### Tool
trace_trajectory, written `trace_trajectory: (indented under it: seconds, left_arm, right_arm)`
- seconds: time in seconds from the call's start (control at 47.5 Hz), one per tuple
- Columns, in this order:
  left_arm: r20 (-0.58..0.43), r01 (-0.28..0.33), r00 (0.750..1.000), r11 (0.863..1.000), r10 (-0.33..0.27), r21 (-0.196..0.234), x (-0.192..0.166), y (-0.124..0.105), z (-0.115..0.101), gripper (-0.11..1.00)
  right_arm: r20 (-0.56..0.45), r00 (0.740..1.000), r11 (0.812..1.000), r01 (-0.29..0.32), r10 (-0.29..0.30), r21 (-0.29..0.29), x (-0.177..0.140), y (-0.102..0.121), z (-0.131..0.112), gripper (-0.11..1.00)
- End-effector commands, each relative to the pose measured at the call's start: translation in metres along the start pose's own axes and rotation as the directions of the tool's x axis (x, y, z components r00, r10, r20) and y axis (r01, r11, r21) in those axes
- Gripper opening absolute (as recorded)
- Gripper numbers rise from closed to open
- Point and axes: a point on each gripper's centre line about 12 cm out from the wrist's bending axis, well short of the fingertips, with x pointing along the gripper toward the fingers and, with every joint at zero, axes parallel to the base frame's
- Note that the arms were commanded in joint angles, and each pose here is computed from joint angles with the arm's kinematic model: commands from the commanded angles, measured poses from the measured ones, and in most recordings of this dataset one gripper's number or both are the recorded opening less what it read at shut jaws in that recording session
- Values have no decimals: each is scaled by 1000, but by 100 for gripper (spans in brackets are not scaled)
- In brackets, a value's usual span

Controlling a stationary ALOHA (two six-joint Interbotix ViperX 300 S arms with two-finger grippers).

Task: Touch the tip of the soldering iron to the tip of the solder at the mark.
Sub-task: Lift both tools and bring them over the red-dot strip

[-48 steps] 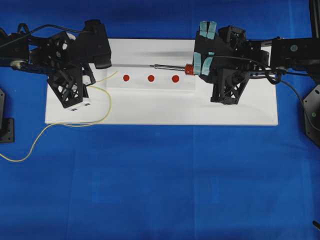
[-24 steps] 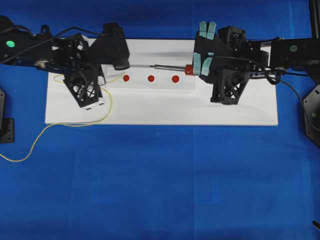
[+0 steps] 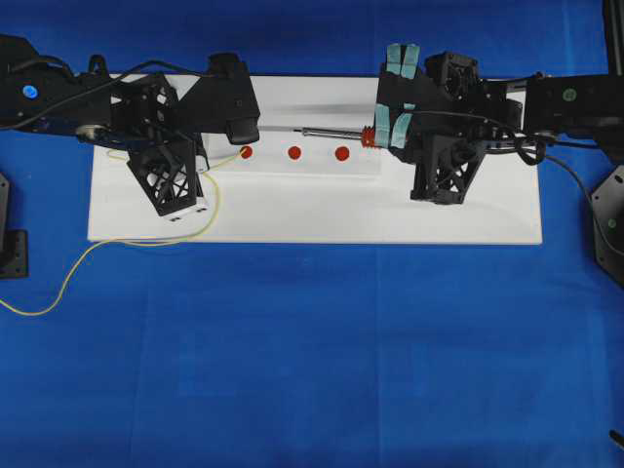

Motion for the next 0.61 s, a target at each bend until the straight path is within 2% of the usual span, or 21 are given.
trace_trajectory:
  seconds: [0.0,0.316,0.589]
  left_arm:
    - [24,5,1000,1000,-5,4,-6,-2,6,1]
    - [23,5,1000,1000,-5,11,-5,-2,7,1]
    - [21,5,1000,1000,-6,9,-5,-2,7,1]
  right_arm:
    - [40,999,1000,-1,1,0,-7,0,13,6]
    - [42,999,1000,-2,2,-2,-6,1,14,6]
    - [36,999,999,-16,18,-39,7,13,30,6]
